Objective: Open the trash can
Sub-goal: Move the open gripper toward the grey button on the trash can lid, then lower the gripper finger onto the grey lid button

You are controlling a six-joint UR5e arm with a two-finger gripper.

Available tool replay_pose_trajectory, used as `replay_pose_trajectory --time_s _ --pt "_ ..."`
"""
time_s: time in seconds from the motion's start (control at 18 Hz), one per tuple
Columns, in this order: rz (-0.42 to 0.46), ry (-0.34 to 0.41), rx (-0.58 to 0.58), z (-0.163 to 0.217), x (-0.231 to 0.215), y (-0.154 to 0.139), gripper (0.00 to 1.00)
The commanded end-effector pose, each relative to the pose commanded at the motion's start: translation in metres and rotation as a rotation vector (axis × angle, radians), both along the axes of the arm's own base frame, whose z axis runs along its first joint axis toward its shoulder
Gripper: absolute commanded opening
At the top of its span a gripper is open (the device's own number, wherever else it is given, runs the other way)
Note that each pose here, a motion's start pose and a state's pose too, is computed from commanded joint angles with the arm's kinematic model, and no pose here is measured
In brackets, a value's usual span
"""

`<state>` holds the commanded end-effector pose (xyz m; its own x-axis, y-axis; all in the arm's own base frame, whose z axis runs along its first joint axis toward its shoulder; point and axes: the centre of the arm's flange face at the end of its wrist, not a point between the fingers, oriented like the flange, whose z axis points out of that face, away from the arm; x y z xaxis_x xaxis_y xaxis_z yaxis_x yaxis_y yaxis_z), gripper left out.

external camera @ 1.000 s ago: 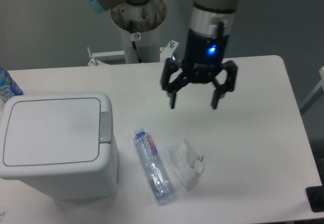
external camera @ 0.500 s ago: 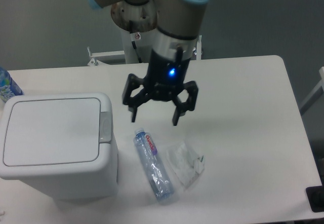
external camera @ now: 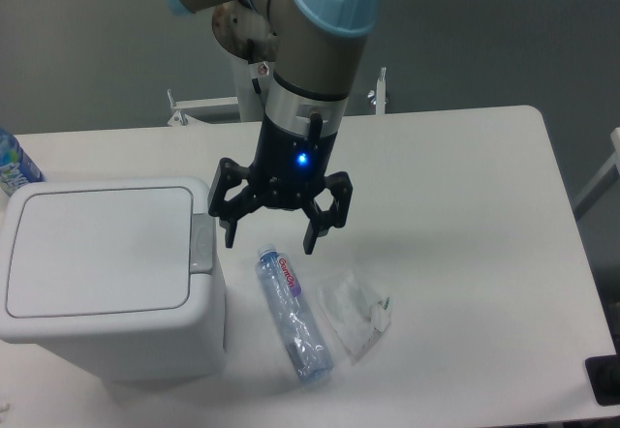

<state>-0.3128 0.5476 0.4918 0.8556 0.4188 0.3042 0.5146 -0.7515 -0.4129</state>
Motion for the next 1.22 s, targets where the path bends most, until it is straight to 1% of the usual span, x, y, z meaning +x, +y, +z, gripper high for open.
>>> replay_pose_trajectory --time_s 0.94,1.22 --pt "-0.02 -0.015 -0.015 -0.013 0.011 0.006 1.0" --pt "-0.028 -0.001 -0.001 -0.017 0.016 0.01 1.0"
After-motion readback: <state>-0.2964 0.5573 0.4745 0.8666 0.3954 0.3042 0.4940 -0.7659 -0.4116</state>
